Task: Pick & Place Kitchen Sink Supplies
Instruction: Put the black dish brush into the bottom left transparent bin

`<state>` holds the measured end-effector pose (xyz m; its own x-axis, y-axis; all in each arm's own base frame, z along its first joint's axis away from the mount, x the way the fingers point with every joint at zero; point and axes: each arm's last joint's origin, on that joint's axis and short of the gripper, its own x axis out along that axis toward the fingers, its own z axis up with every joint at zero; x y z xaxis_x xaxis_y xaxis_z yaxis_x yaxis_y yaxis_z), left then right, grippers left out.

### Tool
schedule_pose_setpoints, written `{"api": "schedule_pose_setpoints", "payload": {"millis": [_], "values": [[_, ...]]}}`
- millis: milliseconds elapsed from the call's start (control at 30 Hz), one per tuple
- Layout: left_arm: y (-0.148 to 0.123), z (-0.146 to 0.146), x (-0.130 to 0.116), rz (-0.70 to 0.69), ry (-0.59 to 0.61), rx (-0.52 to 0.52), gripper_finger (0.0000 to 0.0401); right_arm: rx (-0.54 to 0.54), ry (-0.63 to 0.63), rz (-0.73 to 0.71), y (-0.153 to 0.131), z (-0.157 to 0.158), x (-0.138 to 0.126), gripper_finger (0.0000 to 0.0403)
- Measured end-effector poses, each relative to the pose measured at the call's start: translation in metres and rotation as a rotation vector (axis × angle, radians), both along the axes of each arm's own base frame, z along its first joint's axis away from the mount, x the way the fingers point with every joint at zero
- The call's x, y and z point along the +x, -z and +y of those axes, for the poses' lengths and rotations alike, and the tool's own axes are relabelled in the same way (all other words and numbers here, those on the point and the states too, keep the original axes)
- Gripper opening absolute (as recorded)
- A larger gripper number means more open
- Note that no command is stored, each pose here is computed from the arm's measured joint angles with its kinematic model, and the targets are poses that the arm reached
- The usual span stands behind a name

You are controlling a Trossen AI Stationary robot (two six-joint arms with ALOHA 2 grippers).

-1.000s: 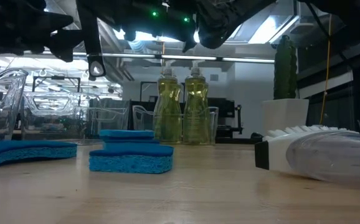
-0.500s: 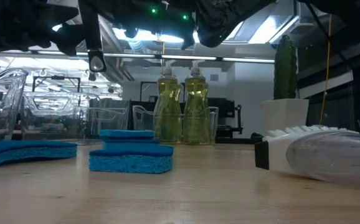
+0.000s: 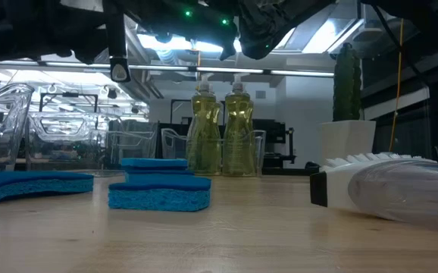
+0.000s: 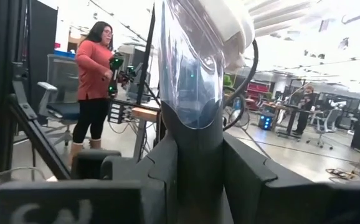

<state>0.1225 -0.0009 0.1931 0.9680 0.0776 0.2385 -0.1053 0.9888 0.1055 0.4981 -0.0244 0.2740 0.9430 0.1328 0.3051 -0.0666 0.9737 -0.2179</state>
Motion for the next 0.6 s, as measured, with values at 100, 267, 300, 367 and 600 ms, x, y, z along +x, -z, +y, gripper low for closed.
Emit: {"api": "schedule_pose_setpoints", "payload": {"millis": [100,267,300,367,600], "values": [[-0.003,0.002,0.002,0.005,-0.039,0.01,0.0264,0.002,0.003,-0.014,-0.001,-0.004,-0.001,0.0097],[-0.007,0.006,0.007,0.024,-0.068,-0.005,0.0208,0.003,0.006,-0.017,-0.002,-0.008,-0.001,0.0097],[-0.007,0.006,0.008,0.03,-0.07,-0.012,0.0193,0.004,0.006,-0.019,-0.002,-0.008,-0.001,0.0097],[-0.009,0.007,0.01,0.037,-0.078,-0.019,0.0156,0.001,0.002,-0.02,-0.002,-0.008,-0.001,0.0097],[-0.014,0.011,0.014,0.044,-0.155,-0.026,0.0107,-0.001,-0.002,-0.028,-0.003,-0.013,-0.002,0.0104]]}}
